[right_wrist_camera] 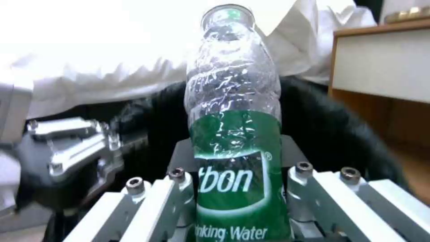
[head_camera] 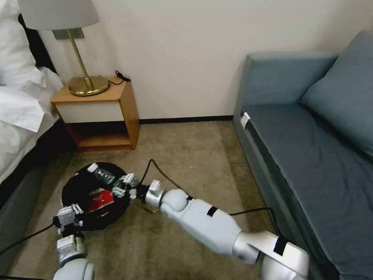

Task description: Pick up the trash bin, then pick up the garbage on the floor and place it into the trash bin.

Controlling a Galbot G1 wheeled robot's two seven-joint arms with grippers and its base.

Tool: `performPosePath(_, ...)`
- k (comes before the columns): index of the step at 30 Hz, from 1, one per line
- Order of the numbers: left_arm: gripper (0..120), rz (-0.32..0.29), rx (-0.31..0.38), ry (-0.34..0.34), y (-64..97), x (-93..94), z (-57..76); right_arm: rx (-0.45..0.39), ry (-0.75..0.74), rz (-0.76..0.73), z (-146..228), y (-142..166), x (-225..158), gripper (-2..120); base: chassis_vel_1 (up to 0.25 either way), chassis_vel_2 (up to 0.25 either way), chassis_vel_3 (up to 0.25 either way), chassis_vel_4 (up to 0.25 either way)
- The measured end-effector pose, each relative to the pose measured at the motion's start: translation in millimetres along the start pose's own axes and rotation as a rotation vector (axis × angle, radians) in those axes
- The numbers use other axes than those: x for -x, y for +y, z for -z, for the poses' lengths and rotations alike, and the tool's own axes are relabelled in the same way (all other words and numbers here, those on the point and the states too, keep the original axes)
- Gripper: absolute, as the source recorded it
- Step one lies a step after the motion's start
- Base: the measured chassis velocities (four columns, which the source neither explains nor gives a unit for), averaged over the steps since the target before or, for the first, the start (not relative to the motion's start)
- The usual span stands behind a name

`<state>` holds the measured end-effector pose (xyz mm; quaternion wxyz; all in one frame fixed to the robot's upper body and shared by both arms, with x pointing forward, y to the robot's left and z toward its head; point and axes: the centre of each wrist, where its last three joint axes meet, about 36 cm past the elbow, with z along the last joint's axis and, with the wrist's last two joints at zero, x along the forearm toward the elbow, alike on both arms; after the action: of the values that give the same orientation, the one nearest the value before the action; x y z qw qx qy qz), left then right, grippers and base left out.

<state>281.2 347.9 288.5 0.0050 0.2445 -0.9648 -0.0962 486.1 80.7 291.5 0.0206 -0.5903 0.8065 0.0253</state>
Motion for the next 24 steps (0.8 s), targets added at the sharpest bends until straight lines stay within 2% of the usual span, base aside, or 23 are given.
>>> performPosePath(10, 6, -0.019, -0.021, -0.026, -2.3, -6.7, 7.6, -0.034, 0.054, -0.024, -27, -6, -15, 26, 0.0, 0.0, 0.0, 0.0)
performPosePath(24, 6, -0.089, -0.029, -0.011, -5.2, -20.8, 8.6, -0.041, 0.039, -0.06, -23, -12, -17, 26, 0.0, 0.0, 0.0, 0.0)
